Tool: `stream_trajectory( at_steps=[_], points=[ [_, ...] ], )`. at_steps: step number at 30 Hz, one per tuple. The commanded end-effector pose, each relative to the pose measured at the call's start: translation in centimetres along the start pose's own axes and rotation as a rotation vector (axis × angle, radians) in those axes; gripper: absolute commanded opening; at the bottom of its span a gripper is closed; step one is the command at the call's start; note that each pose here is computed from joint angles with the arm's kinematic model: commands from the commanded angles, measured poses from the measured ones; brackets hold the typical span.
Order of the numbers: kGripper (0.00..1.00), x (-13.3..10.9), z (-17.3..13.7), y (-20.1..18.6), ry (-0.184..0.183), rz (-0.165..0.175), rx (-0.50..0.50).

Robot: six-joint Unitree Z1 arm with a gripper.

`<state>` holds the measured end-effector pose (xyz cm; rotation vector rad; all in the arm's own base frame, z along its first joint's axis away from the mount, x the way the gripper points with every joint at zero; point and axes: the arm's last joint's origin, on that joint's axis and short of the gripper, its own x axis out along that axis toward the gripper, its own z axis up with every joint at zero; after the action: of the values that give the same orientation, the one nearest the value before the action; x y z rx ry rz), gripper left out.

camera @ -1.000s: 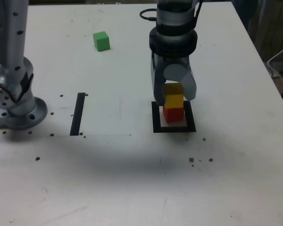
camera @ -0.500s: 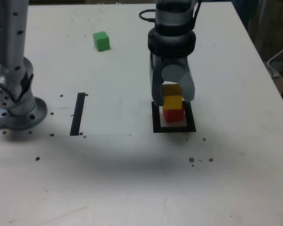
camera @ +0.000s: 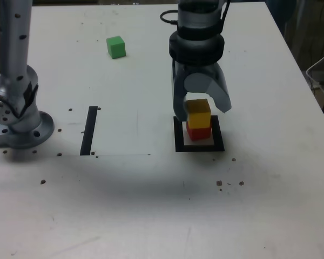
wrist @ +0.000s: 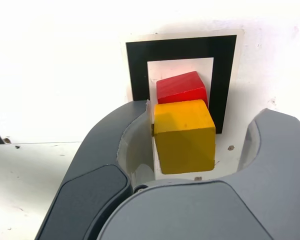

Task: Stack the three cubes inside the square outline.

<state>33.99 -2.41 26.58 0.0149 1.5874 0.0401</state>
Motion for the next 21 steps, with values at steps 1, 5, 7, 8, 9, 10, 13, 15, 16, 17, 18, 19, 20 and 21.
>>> stream_trajectory(
  at_steps=[1, 5, 7, 8, 9, 10, 13, 15, 16, 17, 18, 19, 20, 21],
  points=[
    [1.00, -1.2, -0.7, 0.2, -0.015, -0.001, 0.000],
    [1.00, -2.7, -2.0, 0.9, -0.017, -0.005, -0.002],
    [1.00, -3.4, -2.6, 1.6, -0.015, -0.012, -0.004],
    [1.00, -3.6, -2.9, 2.1, -0.014, -0.017, -0.005],
    [1.00, -3.9, -3.2, 2.6, -0.012, -0.021, -0.007],
    [1.00, -4.1, -3.4, 3.2, -0.010, -0.025, -0.009],
    [1.00, -4.6, -4.2, 5.8, 0.001, -0.030, -0.032],
    [1.00, -4.8, -4.7, 7.7, 0.004, -0.031, -0.055],
    [1.00, -4.8, -5.0, 8.8, 0.004, -0.031, -0.068],
    [1.00, -4.8, -5.2, 9.9, 0.003, -0.031, -0.083],
    [1.00, -4.9, -5.5, 11.0, 0.001, -0.030, -0.097],
    [1.00, -4.9, -5.8, 12.0, 0.000, -0.028, -0.112],
    [1.00, -4.9, -6.1, 13.1, -0.001, -0.025, -0.128],
    [1.00, -4.9, -6.4, 14.2, 0.000, -0.022, -0.145]
  ],
)
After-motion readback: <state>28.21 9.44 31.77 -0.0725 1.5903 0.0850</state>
